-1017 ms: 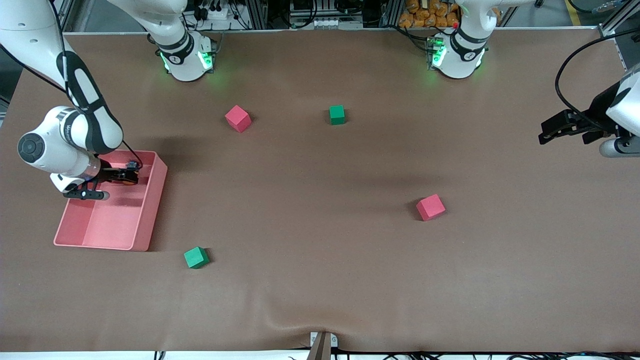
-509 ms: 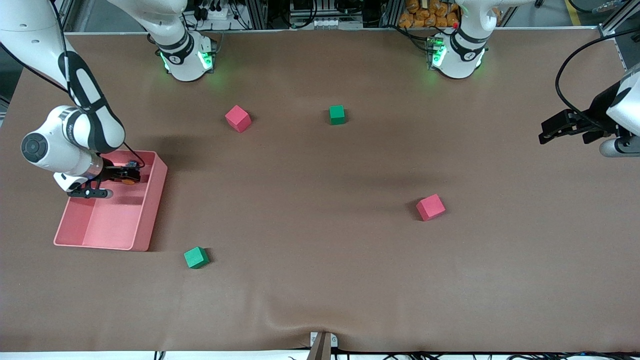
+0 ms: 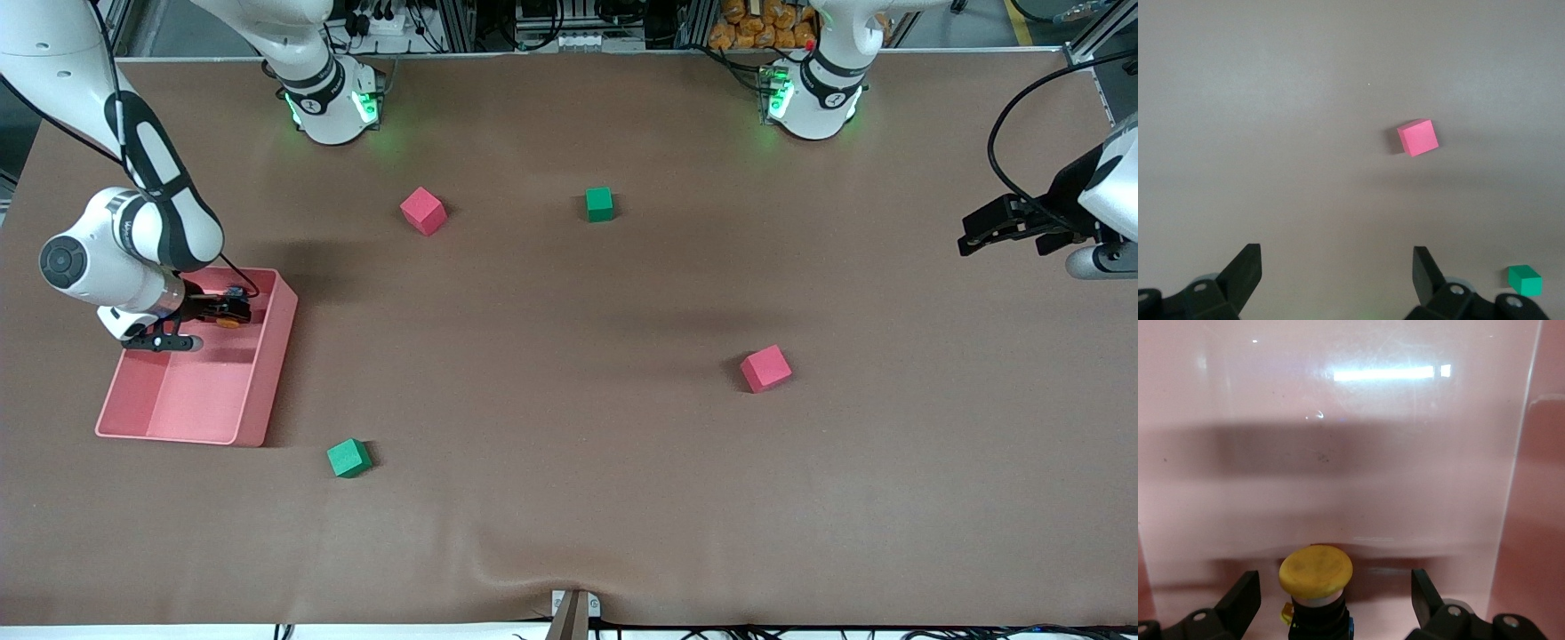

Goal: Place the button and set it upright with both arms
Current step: 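Close the right gripper on the black base of the yellow button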

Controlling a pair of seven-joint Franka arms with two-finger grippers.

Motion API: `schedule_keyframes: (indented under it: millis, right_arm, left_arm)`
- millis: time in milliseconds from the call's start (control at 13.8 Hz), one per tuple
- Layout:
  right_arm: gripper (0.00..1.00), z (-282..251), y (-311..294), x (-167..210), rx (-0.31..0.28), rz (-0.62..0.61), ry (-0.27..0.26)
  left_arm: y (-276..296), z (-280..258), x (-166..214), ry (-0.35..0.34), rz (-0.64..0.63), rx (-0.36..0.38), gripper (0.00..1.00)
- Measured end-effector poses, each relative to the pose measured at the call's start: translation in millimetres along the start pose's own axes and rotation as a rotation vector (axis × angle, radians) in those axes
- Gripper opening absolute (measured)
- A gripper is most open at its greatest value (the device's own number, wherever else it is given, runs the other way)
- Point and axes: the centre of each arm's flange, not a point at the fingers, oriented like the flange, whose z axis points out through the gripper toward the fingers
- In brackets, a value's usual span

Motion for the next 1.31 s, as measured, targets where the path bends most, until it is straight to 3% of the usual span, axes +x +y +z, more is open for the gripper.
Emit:
schedule_keyframes:
  millis: [436,799,1090,1308]
  right_arm:
    - [1.00,-10,2,8,-0.021,-0.016,0.079]
    - [1.00,-12,1,11,-0.026,-0.025,0.098]
    - [1.00,-10,1,9,-0.021,-0.029,0.080]
    - [1.00,-10,-1,2,-0.001,-0.029,0.012]
  left_arm:
    - [0,1,-1,-0.009,0.000,0.001,1.00]
    - [0,1,-1,-0.012,0.001,0.001,1.00]
    - [0,1,-1,-0.012,0.000,0.001,1.00]
    - [0,1,-1,-0.012,0.000,0.001,1.00]
